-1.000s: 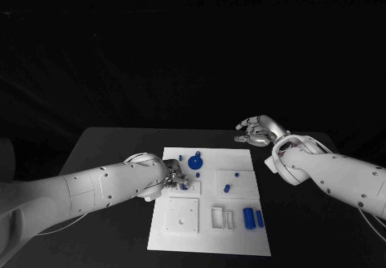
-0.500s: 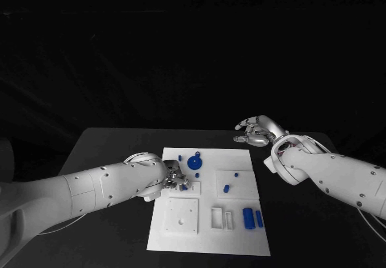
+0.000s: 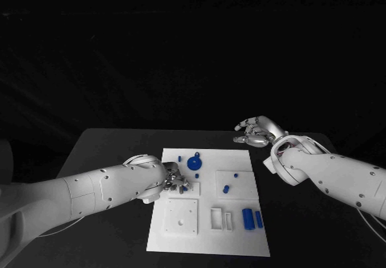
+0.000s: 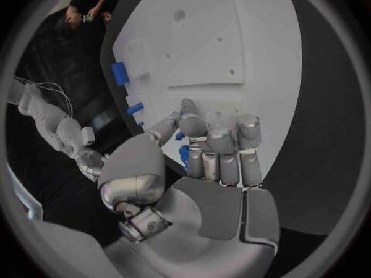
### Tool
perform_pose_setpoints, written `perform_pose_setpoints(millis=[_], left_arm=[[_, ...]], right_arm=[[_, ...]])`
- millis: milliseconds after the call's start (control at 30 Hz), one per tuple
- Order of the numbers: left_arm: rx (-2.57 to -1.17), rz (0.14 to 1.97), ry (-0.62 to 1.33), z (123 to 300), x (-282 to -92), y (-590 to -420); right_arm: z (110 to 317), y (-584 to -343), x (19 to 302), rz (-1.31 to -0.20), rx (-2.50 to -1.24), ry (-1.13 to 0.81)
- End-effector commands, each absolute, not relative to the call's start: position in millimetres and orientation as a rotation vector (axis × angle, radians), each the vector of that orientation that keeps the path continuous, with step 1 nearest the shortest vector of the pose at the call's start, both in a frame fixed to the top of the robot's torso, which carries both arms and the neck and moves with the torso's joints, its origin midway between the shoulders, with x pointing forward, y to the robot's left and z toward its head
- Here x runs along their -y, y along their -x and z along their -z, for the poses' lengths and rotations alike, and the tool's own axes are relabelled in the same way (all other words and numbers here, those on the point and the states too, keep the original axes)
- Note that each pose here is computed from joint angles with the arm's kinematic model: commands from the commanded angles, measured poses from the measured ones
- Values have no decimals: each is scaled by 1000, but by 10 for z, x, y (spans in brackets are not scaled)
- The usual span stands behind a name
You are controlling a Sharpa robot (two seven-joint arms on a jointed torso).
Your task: Assemble the parts on the task board
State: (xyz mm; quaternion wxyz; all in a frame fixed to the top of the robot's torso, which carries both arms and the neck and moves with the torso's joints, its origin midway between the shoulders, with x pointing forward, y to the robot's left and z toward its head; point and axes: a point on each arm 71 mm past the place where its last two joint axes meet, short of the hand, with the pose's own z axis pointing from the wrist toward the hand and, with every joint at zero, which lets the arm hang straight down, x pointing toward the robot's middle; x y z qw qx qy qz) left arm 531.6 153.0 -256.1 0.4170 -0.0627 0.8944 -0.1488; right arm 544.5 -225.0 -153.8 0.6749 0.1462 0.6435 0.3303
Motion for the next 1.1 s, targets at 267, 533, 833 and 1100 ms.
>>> perform_pose_setpoints(millis=[267,533,833,1100], left_arm=[[-2219,366,174,2545,-1589,-5330],[-2188,398,213,2420,-1623,-5352],[-2142,442,260,2075,-1716,-5465],[-2081,436,376,1869,-1920,-5728]], right_arm=[[1541,-5445,2258,-748,-1453,-321],[1547,-5452,2293,-743,-1452,-330],[1554,-5461,2333,-736,-1453,-341],[1566,-5481,2365,-732,-1455,-359]])
